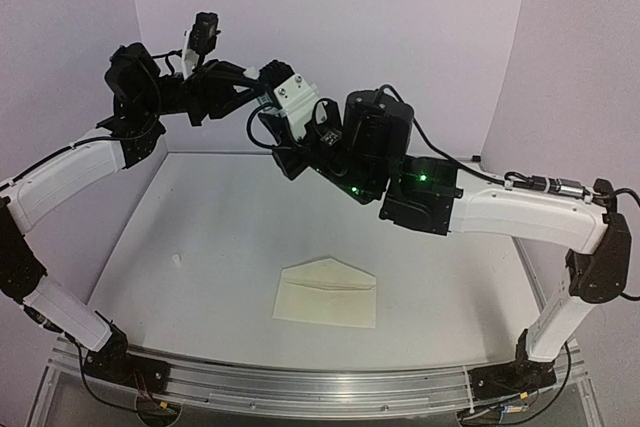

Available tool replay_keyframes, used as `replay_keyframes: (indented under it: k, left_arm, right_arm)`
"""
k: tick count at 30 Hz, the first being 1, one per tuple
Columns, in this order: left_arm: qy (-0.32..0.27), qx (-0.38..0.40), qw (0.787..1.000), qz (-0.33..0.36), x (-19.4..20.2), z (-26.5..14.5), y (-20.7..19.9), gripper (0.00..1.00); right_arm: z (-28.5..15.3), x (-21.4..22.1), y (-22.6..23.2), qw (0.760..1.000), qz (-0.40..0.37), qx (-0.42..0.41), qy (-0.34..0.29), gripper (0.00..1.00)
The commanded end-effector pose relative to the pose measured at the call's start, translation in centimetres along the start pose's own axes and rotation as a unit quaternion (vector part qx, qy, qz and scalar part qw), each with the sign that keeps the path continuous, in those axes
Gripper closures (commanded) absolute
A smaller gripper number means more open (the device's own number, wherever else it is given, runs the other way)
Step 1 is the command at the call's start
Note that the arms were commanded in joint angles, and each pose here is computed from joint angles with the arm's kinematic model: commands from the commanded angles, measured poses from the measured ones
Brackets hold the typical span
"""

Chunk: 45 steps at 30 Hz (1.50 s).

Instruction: Place the letter into the envelope and seal it

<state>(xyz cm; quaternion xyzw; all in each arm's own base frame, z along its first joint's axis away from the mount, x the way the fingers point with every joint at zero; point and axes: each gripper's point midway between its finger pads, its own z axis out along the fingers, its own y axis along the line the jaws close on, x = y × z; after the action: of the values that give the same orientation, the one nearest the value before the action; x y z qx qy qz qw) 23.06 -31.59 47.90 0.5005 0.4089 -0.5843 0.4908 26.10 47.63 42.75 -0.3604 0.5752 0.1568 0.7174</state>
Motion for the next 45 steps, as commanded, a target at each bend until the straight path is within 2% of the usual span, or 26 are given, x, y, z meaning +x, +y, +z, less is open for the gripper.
replay_keyframes:
  k: [1, 3, 6, 8, 13, 17, 22, 30, 31, 33, 34, 35, 36, 37, 40, 43, 45]
  left_arm:
    - [-0.002, 0.038, 0.998, 0.043, -1.6, 0.0, -2.0, 1.00]
    - [0.002, 0.058, 0.997, 0.057, -1.5, -0.1, -2.9, 1.00]
    - [0.008, 0.080, 0.994, 0.076, -1.3, -0.4, -4.0, 1.00]
    - [0.011, 0.095, 0.992, 0.087, -1.2, -0.5, -4.8, 1.00]
    - [0.015, 0.118, 0.987, 0.104, -0.9, -0.6, -6.2, 1.00]
    - [0.016, 0.122, 0.986, 0.109, -1.0, -0.7, -6.5, 1.00]
    - [0.017, 0.124, 0.986, 0.109, -0.9, -0.7, -6.6, 1.00]
    - [0.020, 0.136, 0.983, 0.122, -0.7, -0.8, -7.1, 1.00]
    - [0.019, 0.137, 0.983, 0.123, -0.7, -0.8, -7.1, 1.00]
    - [0.019, 0.135, 0.983, 0.122, -0.8, -0.8, -7.1, 1.00]
    - [0.017, 0.130, 0.984, 0.118, -0.9, -0.7, -6.9, 1.00]
    - [0.014, 0.122, 0.986, 0.113, -1.1, -0.7, -6.6, 1.00]
    - [0.010, 0.113, 0.987, 0.110, -1.3, -0.7, -6.3, 1.00]
    - [0.006, 0.098, 0.990, 0.103, -1.6, -0.7, -5.6, 1.00]
    - [-0.009, 0.049, 0.995, 0.083, -2.4, -1.0, -3.5, 1.00]
    - [-0.027, -0.012, 0.999, 0.034, -3.3, -1.2, -0.6, 1.00]
    - [-0.050, -0.058, 0.997, -0.015, -4.0, -1.3, 1.6, 1.00]
  right_arm:
    - [0.2, -0.7, 0.0, 0.997, 0.047, -0.064, 0.003, 1.00]
    - [0.1, -0.6, -0.1, 0.978, 0.127, -0.164, 0.000, 1.00]
    - [-1.0, -0.9, -0.9, 0.922, 0.226, -0.314, -0.010, 1.00]
    - [-1.8, -1.6, -1.2, 0.883, 0.254, -0.394, -0.014, 1.00]
    - [-3.0, -4.0, -1.2, 0.817, 0.269, -0.509, -0.030, 1.00]
    - [-2.5, -4.3, -1.3, 0.806, 0.274, -0.524, -0.034, 1.00]
    - [-1.9, -3.5, -1.5, 0.812, 0.287, -0.507, -0.025, 1.00]
    - [-2.7, -4.6, -1.2, 0.769, 0.314, -0.557, -0.026, 0.99]
    - [-2.3, -4.5, -1.2, 0.770, 0.319, -0.553, -0.025, 0.96]
    - [-1.7, -4.2, -1.5, 0.781, 0.325, -0.533, -0.027, 0.77]
    - [-1.3, -3.9, -1.7, 0.788, 0.330, -0.520, -0.027, 0.64]
    - [-1.1, -3.5, -1.8, 0.794, 0.336, -0.506, -0.026, 0.47]
    - [-0.9, -3.4, -2.2, 0.802, 0.343, -0.489, -0.026, 0.23]
    - [-0.5, -3.2, -2.5, 0.807, 0.355, -0.472, -0.026, 0.13]
    - [0.5, -1.6, -3.8, 0.814, 0.418, -0.403, -0.027, 0.09]
    - [0.5, -1.7, -5.9, 0.807, 0.482, -0.332, -0.078, 0.08]
    - [0.3, -1.3, -6.7, 0.814, 0.505, -0.266, -0.107, 0.07]
